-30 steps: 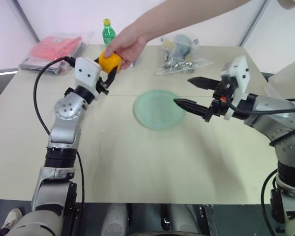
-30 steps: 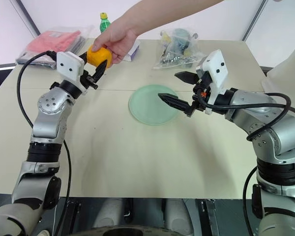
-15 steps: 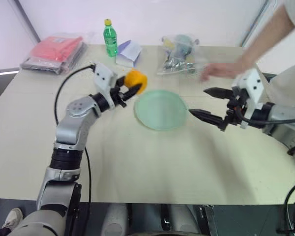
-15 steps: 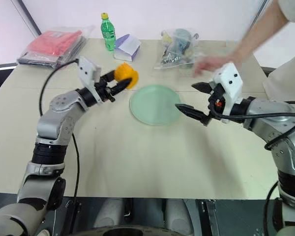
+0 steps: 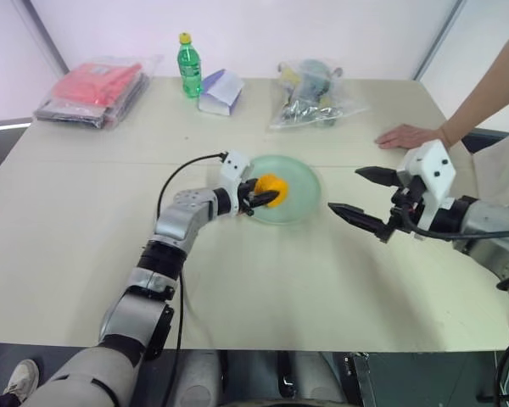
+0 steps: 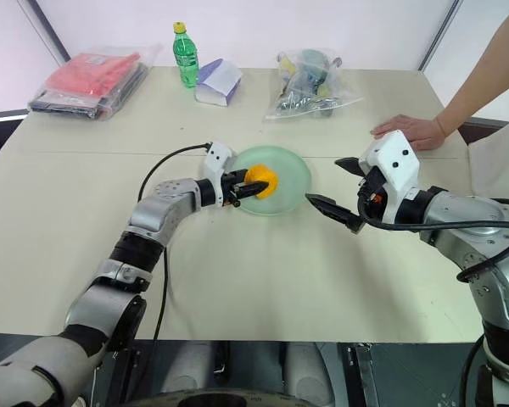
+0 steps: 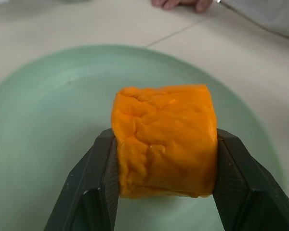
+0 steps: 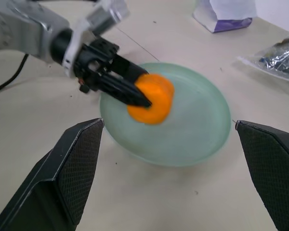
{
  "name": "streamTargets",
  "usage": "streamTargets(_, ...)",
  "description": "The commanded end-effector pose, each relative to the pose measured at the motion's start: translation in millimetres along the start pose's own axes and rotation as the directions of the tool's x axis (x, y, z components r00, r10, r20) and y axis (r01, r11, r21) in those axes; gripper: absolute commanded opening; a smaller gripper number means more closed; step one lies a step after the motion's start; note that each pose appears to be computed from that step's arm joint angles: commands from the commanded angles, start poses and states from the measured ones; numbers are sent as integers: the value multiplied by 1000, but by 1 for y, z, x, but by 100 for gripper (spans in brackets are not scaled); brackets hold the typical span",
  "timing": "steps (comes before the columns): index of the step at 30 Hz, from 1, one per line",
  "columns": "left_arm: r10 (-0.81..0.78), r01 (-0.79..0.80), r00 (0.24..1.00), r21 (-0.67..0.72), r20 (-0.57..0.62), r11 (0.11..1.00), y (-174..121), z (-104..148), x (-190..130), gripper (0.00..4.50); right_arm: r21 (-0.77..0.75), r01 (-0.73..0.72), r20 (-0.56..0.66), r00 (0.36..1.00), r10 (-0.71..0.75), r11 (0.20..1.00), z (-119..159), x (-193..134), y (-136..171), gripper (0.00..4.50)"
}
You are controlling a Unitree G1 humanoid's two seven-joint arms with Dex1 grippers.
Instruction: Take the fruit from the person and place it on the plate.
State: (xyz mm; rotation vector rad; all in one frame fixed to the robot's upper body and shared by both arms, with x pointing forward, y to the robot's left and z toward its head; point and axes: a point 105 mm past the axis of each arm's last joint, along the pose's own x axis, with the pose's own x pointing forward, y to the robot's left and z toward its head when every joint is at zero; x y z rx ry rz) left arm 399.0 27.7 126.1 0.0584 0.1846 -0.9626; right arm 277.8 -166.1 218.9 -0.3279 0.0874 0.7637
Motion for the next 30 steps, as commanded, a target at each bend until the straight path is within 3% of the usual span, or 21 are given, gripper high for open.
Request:
streamTargets(1,-10,9,999,26,36,1000,2,10,3,301,-32,31,40,999,-30,999,10,-5,0,450)
streamTargets(4,-18,17,998,6,66,1000,4,16,3,448,-25,39,43,998,-38,999,10,-5,1,450)
streamTargets(10,-38,37,986,7,163,999,1,46,-14,448,-27,31,47,998,-30,999,11,-1,0,450)
streamTargets(14,-31,23,971,34,236,999,-3,78,-41,448,-29,11,44,999,-9,1000,10,3,0,450)
streamTargets(18,-26,9,972,73,234,997,-8,96,-80,448,-29,-14,33,999,15,999,9,7,0,450)
streamTargets(24,15,-26,997,138,78,990,-12,78,-140,448,-28,-41,16,999,41,999,4,11,-4,450)
streamTargets(30,111,-118,991,108,69,987,-8,66,-174,448,-16,-67,26,997,67,998,4,13,-3,450)
